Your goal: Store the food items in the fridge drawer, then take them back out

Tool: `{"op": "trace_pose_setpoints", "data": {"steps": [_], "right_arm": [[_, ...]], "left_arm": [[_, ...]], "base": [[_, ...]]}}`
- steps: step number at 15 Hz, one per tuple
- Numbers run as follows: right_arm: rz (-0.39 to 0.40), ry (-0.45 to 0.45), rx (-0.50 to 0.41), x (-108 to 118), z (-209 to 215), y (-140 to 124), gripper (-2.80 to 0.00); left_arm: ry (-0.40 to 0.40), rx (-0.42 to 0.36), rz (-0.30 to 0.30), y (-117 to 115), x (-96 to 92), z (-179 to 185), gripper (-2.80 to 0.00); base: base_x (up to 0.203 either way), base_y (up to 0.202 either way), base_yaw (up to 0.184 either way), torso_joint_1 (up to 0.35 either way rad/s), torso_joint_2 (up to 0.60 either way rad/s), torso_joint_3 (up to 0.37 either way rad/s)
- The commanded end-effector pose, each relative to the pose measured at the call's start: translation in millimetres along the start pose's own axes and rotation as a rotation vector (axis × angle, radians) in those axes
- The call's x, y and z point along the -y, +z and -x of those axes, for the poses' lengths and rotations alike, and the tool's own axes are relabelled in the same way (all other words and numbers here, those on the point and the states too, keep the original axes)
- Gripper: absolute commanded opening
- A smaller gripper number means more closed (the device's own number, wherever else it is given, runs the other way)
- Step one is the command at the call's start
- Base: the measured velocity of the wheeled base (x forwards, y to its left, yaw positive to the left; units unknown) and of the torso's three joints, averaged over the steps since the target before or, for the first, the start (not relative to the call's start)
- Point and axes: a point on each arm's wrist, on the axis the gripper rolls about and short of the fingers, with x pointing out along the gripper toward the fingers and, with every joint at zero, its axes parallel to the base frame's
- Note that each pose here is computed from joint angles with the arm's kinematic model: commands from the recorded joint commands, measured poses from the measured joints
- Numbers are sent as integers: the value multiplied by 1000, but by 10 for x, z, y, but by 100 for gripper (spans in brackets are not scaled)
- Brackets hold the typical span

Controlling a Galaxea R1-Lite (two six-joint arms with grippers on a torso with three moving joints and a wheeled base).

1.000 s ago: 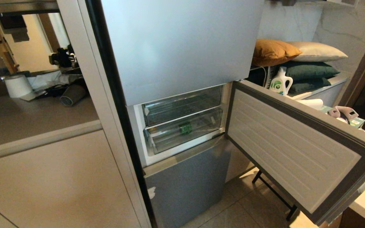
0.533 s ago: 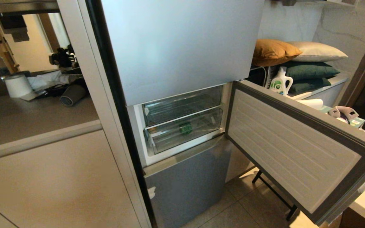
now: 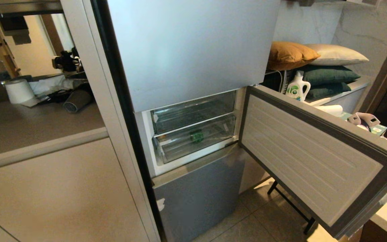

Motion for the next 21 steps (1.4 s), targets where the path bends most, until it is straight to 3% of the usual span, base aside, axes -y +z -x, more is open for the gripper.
{"op": "trace_pose_setpoints", "data": {"steps": [1,8,14,18,21], "right_arm": [[4,21,-18,-82,-13,-62,-280],[32,101,-109,-692,219,-669,-280],[130,380,-379,-1334,189,-1294,-280],[88,420,-397,-1481,-69,-1078,-280],[112,366,-449,-1604,-554,-1131,-280]], "left_arm": [[0,-11,1,-30,0,-8,-280],[0,-9,0,-26,0,-7,-280],[0,-11,0,-30,0,-8,-280],[0,-9,0,-25,0,-7,-280],[0,-11,0,-30,0,-8,-280]], "base": [[0,0,0,0,0,0],[0,0,0,0,0,0],[0,0,0,0,0,0],[0,0,0,0,0,0],[0,0,0,0,0,0]]}}
